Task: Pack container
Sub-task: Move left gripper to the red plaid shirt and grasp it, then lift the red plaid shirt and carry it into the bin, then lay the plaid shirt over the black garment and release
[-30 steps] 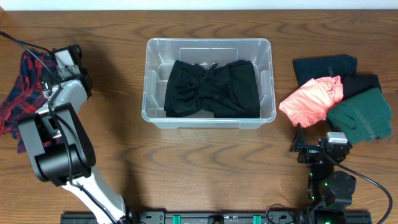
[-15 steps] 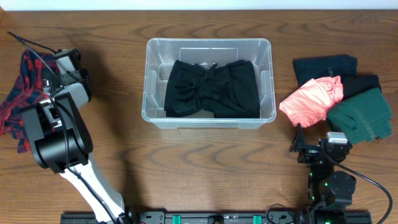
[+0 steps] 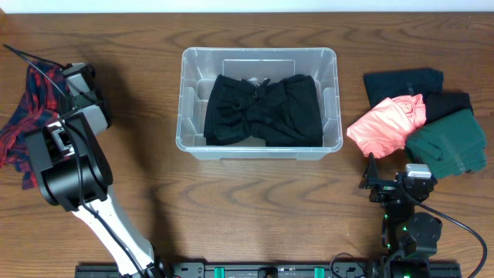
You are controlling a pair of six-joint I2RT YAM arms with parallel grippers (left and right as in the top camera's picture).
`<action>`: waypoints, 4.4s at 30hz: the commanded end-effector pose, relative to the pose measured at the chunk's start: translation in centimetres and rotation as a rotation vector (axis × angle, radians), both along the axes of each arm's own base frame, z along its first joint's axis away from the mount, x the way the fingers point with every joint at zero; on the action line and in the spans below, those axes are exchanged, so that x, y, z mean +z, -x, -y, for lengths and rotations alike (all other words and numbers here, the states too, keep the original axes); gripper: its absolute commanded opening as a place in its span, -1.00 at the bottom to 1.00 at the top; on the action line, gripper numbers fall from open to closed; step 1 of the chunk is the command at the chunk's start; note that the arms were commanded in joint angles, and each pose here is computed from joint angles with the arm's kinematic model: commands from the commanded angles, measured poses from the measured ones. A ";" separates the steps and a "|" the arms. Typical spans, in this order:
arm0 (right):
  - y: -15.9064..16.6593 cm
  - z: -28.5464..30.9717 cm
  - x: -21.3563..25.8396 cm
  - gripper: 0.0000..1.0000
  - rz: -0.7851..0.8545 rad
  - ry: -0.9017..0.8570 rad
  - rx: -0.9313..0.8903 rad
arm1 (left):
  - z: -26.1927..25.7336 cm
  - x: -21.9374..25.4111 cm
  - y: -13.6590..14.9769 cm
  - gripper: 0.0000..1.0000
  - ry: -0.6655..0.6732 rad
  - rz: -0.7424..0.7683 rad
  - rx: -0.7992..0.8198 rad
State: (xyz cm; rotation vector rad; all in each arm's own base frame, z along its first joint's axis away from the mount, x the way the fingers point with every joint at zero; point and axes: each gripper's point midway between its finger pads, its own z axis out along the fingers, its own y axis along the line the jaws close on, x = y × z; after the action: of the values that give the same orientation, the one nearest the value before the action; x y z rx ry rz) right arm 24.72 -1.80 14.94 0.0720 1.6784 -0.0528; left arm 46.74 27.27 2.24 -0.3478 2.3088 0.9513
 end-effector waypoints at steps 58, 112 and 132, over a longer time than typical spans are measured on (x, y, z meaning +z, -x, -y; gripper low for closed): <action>0.0 -0.3 -0.2 0.98 -0.006 0.014 0.015 | 48.7 31.1 6.8 -0.89 0.032 0.358 -1.414; 0.0 -0.3 -0.2 0.98 -0.006 0.014 0.015 | 54.3 25.0 6.6 0.28 0.091 0.243 -1.412; 0.0 -0.3 -0.2 0.98 -0.006 0.014 0.015 | 52.1 9.2 9.4 -0.88 0.685 -0.214 -0.971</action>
State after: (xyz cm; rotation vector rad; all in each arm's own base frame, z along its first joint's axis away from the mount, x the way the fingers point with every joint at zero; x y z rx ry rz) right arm 24.72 -1.80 14.94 0.0717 1.6784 -0.0531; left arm 37.89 -23.86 13.77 0.6899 2.3667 -0.1984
